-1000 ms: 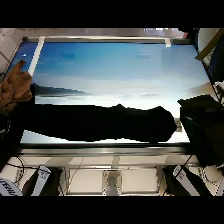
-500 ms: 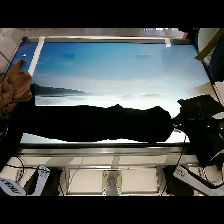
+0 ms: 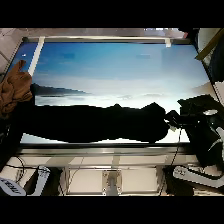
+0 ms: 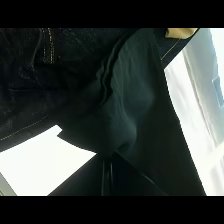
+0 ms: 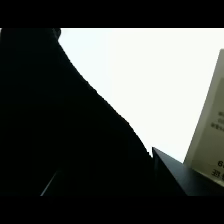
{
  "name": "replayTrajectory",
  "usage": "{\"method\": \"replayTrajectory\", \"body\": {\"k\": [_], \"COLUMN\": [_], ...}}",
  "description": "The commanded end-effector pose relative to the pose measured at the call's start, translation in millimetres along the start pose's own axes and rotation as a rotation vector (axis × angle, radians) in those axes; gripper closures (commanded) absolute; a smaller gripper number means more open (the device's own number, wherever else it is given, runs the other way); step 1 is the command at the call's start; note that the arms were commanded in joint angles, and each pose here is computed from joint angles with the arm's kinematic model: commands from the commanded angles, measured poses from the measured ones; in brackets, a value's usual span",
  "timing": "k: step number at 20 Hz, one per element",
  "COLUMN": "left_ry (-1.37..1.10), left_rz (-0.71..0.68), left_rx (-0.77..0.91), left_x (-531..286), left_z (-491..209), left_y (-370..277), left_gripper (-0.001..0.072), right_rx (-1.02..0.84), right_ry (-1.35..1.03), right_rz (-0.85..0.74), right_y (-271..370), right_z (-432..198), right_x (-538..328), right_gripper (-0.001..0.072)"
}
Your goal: Fold the clothes and pants, and hang the long-sleeved shirts on hangers.
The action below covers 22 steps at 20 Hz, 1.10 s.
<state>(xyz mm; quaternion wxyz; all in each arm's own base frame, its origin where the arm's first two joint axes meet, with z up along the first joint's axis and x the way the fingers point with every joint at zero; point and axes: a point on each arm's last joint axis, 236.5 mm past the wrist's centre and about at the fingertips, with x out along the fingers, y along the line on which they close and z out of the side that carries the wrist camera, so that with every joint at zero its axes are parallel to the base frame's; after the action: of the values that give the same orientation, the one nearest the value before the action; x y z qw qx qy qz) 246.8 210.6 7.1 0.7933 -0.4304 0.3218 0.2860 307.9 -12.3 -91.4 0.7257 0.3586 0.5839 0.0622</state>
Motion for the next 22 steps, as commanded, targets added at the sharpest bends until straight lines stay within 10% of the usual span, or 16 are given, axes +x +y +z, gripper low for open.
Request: {"method": "replayTrajectory", "body": {"k": [1,15,16,18,22], "left_ry": [0.006,0.009,0.009,0.008,0.009], "left_rz": [-0.001,-0.001,-0.001,0.0,-0.001], "left_rx": [0.0,-0.001,-0.002,-0.001,-0.001], "left_x": [-0.4,0.2,0.3,0.3,0.3], "left_z": [-1.4,-1.8,-1.8,-1.6,-1.7], "left_y": [-0.3,0.0,0.1,0.2,0.2], "left_gripper": [0.07,0.07,0.07,0.07,0.07], "right_rx": [-0.085,-0.149,-0.19,-0.315,-0.44], "right_ry": [-0.059,-0.005,0.008,0.029,0.036], "right_rz": [0.001,0.118,0.156,0.275,0.397], "right_y": [16.3,33.4,45.2,77.3,120.4], "right_z": [26.7,39.5,35.2,28.2,40.4], "right_x": [-14.7,33.3,36.9,28.6,-15.5], "right_gripper": [0.0159,0.0162,0.0232,0.0651,0.0686]}}
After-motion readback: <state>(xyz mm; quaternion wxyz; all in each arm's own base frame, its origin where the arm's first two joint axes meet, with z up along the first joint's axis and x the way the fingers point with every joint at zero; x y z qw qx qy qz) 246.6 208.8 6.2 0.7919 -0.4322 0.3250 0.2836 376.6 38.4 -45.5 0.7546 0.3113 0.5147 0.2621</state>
